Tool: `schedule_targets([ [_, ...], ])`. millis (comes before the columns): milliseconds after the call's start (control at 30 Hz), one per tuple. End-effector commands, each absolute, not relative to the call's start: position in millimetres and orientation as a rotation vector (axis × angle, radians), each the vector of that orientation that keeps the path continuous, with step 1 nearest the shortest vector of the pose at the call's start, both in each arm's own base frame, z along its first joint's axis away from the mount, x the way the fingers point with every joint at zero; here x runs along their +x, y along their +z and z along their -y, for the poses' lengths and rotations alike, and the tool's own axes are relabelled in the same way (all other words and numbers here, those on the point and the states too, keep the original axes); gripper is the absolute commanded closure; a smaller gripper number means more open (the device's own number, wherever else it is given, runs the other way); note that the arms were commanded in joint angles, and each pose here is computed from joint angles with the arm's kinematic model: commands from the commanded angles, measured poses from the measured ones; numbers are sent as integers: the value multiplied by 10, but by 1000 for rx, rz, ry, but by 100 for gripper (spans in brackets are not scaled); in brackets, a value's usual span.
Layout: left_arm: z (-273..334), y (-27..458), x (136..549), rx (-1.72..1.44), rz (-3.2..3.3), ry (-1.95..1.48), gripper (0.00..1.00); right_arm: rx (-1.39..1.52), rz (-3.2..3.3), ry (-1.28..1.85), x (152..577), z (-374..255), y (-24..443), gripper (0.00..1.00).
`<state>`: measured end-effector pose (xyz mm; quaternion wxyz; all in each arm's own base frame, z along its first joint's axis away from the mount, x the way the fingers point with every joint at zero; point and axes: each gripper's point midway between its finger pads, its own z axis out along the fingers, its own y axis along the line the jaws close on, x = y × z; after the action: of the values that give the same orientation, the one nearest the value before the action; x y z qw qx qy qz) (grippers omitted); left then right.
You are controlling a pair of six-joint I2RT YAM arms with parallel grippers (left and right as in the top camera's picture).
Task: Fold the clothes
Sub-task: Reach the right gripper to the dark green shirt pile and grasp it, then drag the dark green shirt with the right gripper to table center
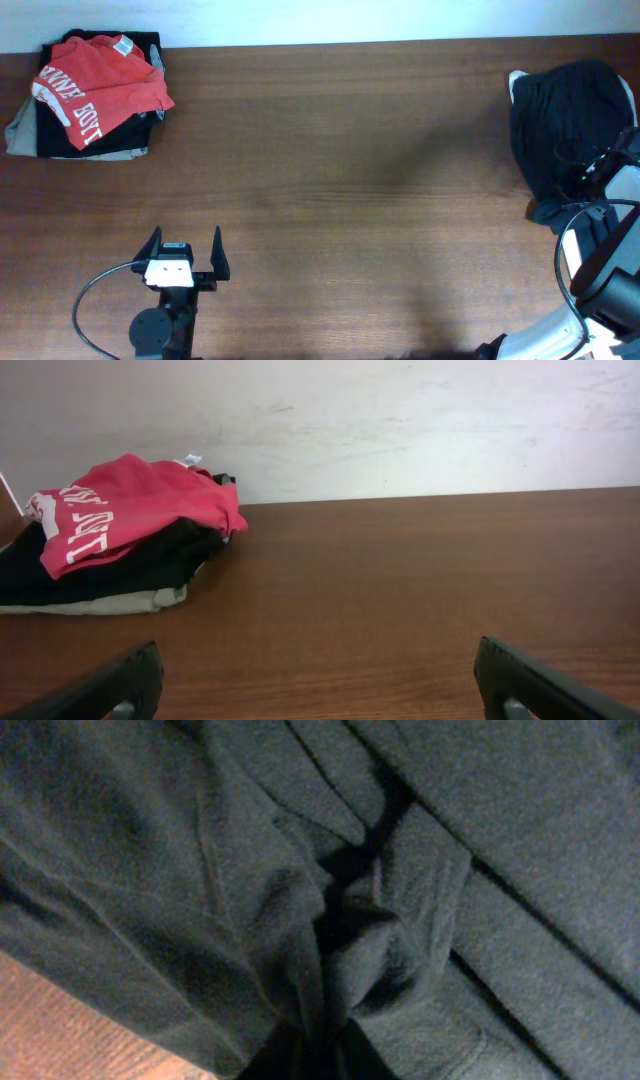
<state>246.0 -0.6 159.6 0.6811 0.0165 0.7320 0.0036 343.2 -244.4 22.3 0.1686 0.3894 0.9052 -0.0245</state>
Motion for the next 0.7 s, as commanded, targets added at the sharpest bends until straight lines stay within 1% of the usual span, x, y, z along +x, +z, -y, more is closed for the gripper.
schedule_targets([
  [0, 10, 1575, 2460, 53, -1644, 15, 1, 1079, -2508, -28, 3578, 2484, 535, 96],
  [33, 10, 1574, 2460, 53, -1645, 15, 1, 1031, -2466, 73, 3698, 2389, 708, 96],
  [100, 10, 1575, 2460, 53, -1644, 15, 1, 851, -2323, 370, 4029, 2039, 1305, 96],
  [167, 10, 1575, 2460, 53, -1644, 15, 1, 683, -2269, 500, 4205, 1577, 1744, 96],
  [200, 10, 1575, 2460, 53, -1644, 15, 1, 537, -2272, 549, 4312, 1110, 1954, 96],
  [267, 10, 1575, 2460, 53, -1644, 15, 1, 347, -2287, 628, 4401, 446, 2117, 96],
  [300, 10, 1574, 2460, 53, -1645, 15, 1, 183, -2303, 754, 4429, -265, 2185, 96],
  [367, 10, 1575, 2460, 53, -1644, 15, 1, -103, -2303, 890, 4310, -1395, 2272, 96],
  [400, 10, 1575, 2460, 53, -1644, 15, 1, -197, -2281, 958, 4205, -1849, 2347, 96],
  [433, 10, 1574, 2460, 53, -1645, 15, 1, -336, -2245, 1023, 4014, -2372, 2432, 96],
  [467, 10, 1575, 2460, 53, -1644, 15, 1, -428, -2213, 1062, 3839, -2752, 2495, 96],
  [500, 10, 1575, 2460, 53, -1644, 15, 1, -498, -2192, 1088, 3673, -3029, 2531, 96],
  [600, 10, 1575, 2460, 53, -1644, 15, 1, -666, -2177, 1127, 3236, -3508, 2517, 95],
  [633, 10, 1574, 2460, 53, -1645, 15, 1, -721, -2181, 1145, 3073, -3639, 2490, 87],
  [667, 10, 1574, 2460, 53, -1645, 15, 1, -789, -2175, 1148, 2923, -3741, 2466, 83],
])
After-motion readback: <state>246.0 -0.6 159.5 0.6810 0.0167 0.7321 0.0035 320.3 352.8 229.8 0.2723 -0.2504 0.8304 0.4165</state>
